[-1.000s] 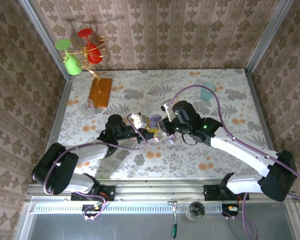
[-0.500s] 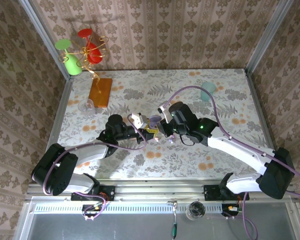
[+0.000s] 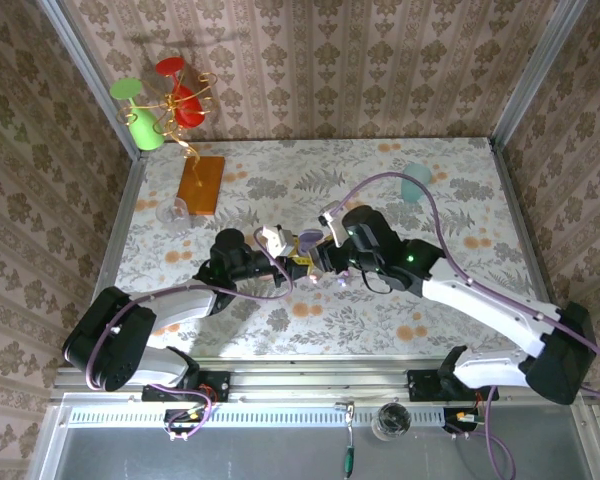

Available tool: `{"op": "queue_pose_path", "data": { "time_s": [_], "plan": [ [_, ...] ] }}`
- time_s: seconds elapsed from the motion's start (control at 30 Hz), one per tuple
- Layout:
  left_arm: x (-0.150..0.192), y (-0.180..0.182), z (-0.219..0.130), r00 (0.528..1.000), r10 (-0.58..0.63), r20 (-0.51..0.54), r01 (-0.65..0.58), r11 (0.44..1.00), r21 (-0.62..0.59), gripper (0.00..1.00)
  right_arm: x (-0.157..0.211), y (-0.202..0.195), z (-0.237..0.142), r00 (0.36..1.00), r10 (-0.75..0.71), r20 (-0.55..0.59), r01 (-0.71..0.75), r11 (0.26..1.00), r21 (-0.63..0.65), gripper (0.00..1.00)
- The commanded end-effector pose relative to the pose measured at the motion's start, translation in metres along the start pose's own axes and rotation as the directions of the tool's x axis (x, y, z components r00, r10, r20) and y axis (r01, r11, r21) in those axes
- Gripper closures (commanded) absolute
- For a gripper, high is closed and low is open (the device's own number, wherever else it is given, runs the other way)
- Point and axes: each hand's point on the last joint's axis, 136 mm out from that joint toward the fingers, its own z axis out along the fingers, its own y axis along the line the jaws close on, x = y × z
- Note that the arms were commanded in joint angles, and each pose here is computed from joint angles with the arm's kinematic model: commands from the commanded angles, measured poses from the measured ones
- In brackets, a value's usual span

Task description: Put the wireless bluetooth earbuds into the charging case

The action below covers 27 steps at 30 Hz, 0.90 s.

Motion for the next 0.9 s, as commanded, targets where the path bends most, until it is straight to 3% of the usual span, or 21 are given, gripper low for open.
{"op": "queue_pose_path", "data": {
  "time_s": [0.0, 0.17, 0.27, 0.53, 0.87],
  "plan": [
    [-0.016, -0.001, -0.005, 0.997, 0.038, 0.062, -0.038, 0.999, -0.009, 0.76, -0.014, -0.008, -0.021, 0.990, 0.072, 0.124, -0.074, 0.997, 0.013, 0.51],
    [-0.019, 0.005, -0.013, 0.994, 0.007, 0.107, -0.004, 1.000, -0.027, 0.76, 0.000, -0.049, -0.036, 0.924, 0.308, 0.229, -0.320, 0.947, 0.021, 0.49],
    [-0.024, 0.008, -0.018, 0.989, -0.015, 0.149, 0.019, 0.999, -0.027, 0.76, 0.025, -0.078, -0.034, 0.867, 0.449, 0.217, -0.467, 0.884, 0.036, 0.50],
    [-0.034, 0.010, -0.025, 0.979, -0.036, 0.202, 0.040, 0.999, -0.019, 0.76, 0.096, -0.101, 0.000, 0.834, 0.552, 0.012, -0.544, 0.819, 0.181, 0.53],
    [-0.040, 0.012, -0.030, 0.975, -0.047, 0.217, 0.053, 0.998, -0.021, 0.76, 0.145, -0.089, 0.066, 0.753, 0.617, -0.230, -0.591, 0.787, 0.178, 0.53]
  ]
}}
